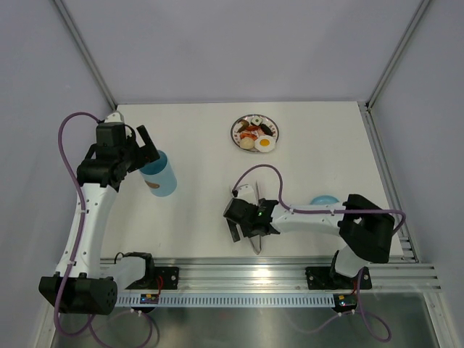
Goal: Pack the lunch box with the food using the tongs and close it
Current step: Adjust the clamp at the center of the board.
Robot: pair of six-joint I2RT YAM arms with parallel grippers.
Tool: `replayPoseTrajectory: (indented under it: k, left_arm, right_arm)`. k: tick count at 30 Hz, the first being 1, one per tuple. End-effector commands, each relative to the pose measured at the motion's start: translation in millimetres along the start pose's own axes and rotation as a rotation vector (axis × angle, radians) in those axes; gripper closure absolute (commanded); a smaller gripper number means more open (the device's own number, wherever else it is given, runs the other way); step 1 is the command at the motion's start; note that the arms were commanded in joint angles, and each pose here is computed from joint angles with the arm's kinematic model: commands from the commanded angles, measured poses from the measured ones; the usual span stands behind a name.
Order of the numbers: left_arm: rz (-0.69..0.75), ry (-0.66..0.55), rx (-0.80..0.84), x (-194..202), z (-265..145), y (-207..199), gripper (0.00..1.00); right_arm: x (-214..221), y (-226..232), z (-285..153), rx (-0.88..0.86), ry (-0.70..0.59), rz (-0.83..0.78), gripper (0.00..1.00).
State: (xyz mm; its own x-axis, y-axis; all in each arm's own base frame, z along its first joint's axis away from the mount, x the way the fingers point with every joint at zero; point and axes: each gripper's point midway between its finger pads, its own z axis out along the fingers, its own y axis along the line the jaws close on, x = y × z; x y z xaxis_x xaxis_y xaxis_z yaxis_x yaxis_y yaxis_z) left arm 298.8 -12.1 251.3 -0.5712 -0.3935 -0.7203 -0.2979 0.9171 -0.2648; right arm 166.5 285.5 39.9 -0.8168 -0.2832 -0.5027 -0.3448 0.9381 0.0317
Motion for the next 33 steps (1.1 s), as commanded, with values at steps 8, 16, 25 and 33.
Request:
replayPoseTrajectory:
  k: [8,16,25,33]
  left_arm:
    - [-0.018,-0.067,-0.005,-20,-8,-1,0.01]
    - [-0.016,-0.058,-0.014,-17,-6,1,0.01]
    - [-0.01,-0.052,-0.009,-15,-4,0,0.01]
    - [-0.01,-0.043,-0.008,-13,-2,0,0.01]
  right_arm:
    - [4,-7,30,0.117,-0.078,0.061,0.09]
    - [4,-9,47,0.157,-0.104,0.07,0.19]
    - [12,-14,57,0.175,-0.098,0.11,0.09]
    - [9,-15,56,0.187,-0.103,0.118,0.49]
